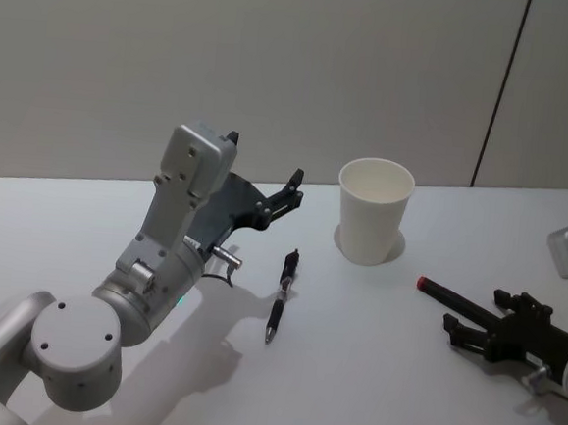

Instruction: Place the pen into the pen holder.

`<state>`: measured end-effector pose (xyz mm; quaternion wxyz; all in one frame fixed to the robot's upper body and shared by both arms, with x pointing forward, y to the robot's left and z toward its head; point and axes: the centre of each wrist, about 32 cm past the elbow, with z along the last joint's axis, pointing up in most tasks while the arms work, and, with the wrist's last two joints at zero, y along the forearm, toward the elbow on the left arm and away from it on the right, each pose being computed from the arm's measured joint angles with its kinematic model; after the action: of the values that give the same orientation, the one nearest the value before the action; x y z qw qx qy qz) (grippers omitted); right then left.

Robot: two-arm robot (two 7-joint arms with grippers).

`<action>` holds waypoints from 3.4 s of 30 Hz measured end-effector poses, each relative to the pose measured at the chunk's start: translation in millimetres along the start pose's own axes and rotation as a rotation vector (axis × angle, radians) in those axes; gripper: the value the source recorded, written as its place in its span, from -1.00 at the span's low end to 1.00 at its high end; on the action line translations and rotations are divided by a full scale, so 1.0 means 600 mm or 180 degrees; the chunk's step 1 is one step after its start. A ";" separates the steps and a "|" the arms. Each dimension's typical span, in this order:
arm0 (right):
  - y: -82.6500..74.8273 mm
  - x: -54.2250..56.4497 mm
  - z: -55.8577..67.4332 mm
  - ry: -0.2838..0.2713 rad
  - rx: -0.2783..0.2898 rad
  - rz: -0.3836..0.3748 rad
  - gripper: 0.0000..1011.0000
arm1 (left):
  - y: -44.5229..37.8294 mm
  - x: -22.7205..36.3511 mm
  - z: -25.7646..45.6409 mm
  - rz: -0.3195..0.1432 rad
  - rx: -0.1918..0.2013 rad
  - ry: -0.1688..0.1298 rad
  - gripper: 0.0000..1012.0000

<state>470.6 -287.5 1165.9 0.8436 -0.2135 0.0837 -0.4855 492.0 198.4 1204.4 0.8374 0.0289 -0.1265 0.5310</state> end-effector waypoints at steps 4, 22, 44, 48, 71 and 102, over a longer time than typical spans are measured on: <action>0.000 0.000 -0.001 0.0019 0.0015 0.0002 0.83 | 0.000 0.0000 0.000 0.0000 0.0000 0.0000 0.98; -0.002 0.000 0.001 0.0056 0.0061 -0.0011 0.64 | 0.000 0.0000 0.000 0.0000 0.0000 0.0000 0.98; -0.002 -0.001 0.001 0.0073 0.0093 -0.0004 0.33 | 0.000 0.0000 0.000 0.0000 0.0000 0.0000 0.98; -0.002 -0.001 0.001 0.0076 0.0101 0.0000 0.27 | 0.000 0.0000 0.000 0.0000 0.0000 0.0000 0.98; -0.001 -0.002 0.001 0.0089 0.0124 0.0020 -0.06 | 0.000 0.0000 0.000 0.0000 0.0000 0.0000 0.98; -0.002 -0.002 0.001 0.0091 0.0131 0.0030 -0.51 | 0.000 0.0000 0.000 0.0000 0.0000 0.0000 0.98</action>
<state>469.3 -286.7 1166.6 0.8488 -0.1888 0.0868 -0.4861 492.0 198.4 1204.4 0.8374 0.0289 -0.1265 0.5310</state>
